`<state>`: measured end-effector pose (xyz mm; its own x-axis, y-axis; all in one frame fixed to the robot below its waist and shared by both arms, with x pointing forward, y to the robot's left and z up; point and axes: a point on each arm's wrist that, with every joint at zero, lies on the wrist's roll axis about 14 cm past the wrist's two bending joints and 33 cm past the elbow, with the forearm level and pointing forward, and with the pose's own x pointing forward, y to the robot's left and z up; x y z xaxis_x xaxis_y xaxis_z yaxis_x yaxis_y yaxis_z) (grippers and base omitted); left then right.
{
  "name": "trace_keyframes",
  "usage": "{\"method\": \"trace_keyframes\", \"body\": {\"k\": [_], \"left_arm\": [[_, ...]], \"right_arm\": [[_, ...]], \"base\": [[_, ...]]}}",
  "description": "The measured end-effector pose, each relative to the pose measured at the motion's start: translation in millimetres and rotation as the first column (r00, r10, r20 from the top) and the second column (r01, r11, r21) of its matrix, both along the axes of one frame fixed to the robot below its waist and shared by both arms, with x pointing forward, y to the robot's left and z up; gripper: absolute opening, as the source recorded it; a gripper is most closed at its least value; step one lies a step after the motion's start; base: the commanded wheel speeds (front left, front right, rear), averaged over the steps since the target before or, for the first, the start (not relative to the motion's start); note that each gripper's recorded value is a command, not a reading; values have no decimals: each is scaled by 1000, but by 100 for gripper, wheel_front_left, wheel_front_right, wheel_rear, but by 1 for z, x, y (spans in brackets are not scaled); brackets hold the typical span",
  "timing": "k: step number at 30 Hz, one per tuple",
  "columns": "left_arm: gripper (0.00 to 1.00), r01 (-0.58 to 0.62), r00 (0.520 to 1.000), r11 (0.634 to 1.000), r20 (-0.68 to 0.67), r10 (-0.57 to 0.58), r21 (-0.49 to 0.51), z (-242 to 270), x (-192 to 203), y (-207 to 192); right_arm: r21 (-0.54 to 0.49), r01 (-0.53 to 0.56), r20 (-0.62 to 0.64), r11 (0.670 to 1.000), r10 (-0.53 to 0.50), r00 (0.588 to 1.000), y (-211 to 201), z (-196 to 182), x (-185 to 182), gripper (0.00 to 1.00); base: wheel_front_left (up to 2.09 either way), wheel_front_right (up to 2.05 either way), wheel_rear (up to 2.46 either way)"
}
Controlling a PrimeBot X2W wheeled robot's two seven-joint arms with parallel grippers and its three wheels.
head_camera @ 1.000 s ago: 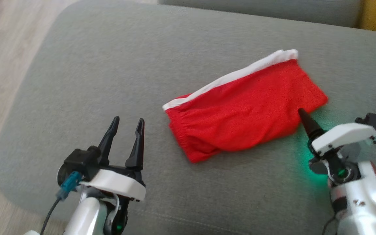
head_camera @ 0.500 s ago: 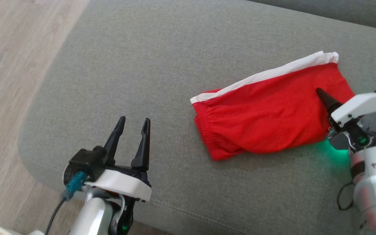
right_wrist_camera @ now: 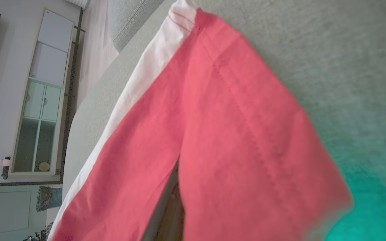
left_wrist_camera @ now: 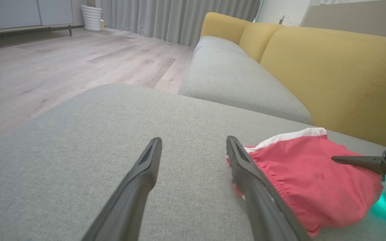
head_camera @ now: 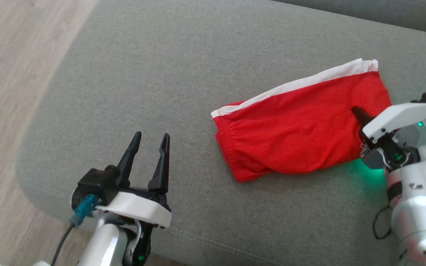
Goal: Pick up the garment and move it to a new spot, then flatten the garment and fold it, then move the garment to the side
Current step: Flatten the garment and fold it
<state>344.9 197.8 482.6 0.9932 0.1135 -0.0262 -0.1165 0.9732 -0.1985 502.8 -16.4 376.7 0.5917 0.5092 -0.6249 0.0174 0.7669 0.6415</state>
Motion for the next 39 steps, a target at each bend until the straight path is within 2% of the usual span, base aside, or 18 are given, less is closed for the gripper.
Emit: {"method": "trace_keyframes", "body": {"k": [10, 17, 20, 24, 27, 31, 39], "left_arm": [[100, 59, 998, 998, 30, -59, -1, 7, 11, -16], [100, 133, 990, 991, 56, -133, -4, 13, 20, -39], [100, 158, 985, 987, 69, -157, -6, 16, 24, -47], [100, 188, 980, 982, 76, -186, -11, 18, 27, -57], [100, 220, 973, 976, 72, -218, -12, 16, 26, -66], [100, 234, 969, 972, 79, -233, -8, 18, 28, -71], [100, 222, 970, 975, 97, -221, 3, 24, 24, -65]], "right_arm": [[67, 167, 105, 984, -174, 979, -39, 13, -14, 0], [58, 312, 173, 948, -317, 932, -92, 14, -42, 0], [85, 365, 172, 927, -375, 911, -106, 12, -58, 0], [92, 385, 169, 918, -396, 903, -108, 5, -82, 0], [89, 405, 209, 910, -415, 886, -111, 8, -86, 0], [68, 420, 281, 905, -421, 862, -114, 16, -82, 0], [81, 372, 448, 925, -367, 816, -92, 54, -59, 0]], "base": [[0, 0, 0], [0, 0, 0], [0, 0, 0], [0, 0, 0], [0, 0, 0], [0, 0, 0], [0, 0, 0]]}}
